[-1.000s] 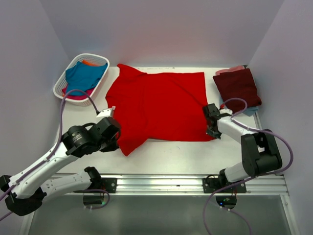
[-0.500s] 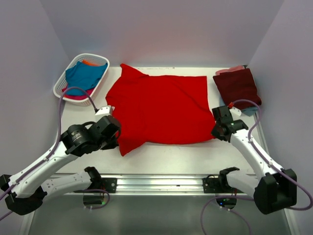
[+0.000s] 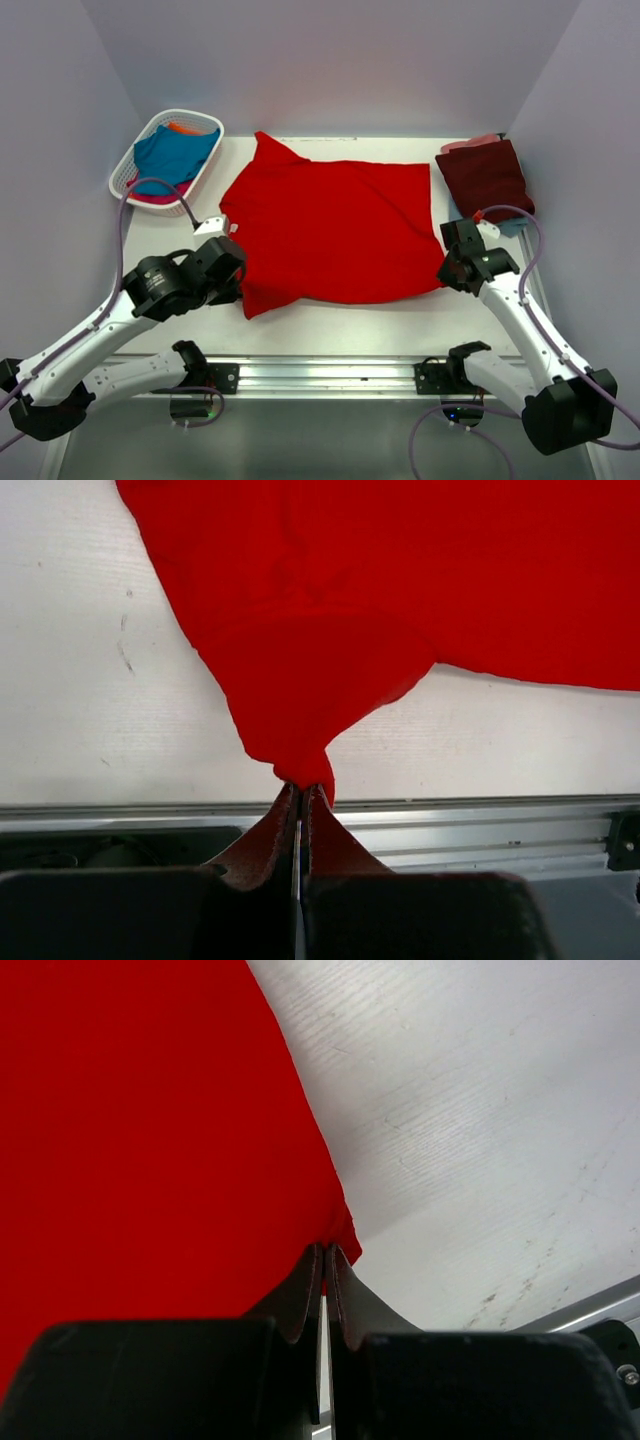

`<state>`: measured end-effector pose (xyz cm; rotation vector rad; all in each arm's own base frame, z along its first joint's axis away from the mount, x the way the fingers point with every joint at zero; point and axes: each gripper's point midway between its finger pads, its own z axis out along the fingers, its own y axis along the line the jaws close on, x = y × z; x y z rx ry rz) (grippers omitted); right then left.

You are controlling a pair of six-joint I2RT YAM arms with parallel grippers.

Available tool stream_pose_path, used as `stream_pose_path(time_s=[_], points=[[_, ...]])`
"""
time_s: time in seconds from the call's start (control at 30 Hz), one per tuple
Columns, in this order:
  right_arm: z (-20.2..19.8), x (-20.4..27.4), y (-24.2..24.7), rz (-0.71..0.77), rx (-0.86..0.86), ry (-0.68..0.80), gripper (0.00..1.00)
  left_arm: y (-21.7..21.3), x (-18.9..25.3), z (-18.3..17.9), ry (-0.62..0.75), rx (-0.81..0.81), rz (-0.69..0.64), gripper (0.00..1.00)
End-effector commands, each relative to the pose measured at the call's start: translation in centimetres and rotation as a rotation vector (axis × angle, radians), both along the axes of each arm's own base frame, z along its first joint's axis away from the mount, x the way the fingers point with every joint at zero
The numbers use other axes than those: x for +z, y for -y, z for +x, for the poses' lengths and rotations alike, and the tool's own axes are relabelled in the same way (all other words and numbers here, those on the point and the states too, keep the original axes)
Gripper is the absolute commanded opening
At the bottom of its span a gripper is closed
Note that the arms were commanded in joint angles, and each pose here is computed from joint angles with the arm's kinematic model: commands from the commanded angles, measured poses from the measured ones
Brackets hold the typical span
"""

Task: Fold and stack the t-shirts
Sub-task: Fold the tshirt

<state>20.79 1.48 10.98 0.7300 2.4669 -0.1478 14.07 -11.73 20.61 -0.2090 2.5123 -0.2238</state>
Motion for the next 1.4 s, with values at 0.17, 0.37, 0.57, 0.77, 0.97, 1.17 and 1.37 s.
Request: stream_pose_path(time_s=[0.17,0.37,0.57,0.77,0.97,1.17,1.37], points=[[4.3,-1.4,-1.2,0.006,0.026,0.035,0.0,0.6,-3.1,4.7,0.15,-0.028,0.159,0.0],[7.6,-1.5,-1.0,-0.04,0.01,0.061,0.0,-0.3,-2.3,11.1,0.268,0.022,0.156,0.0],[9.5,-2.4,-0.5,-0.083,-0.011,0.053,0.0,-1.8,-2.9,15.4,0.279,0.071,0.206,0.0],[11.5,-2.8,0.9,-0.102,-0.051,0.054,0.0,-2.3,-4.5,18.2,0.255,0.083,0.228,0.0],[13.2,-3.5,1.5,-0.094,-0.073,0.044,0.0,-2.5,-4.3,20.0,0.253,0.099,0.232,0.0],[14.4,-3.3,1.3,-0.075,-0.072,0.06,0.0,-2.2,-2.5,21.9,0.288,0.111,0.25,0.0],[15.5,-3.3,1.0,-0.062,-0.069,0.067,0.0,-2.1,-1.8,23.3,0.288,0.116,0.285,0.0]])
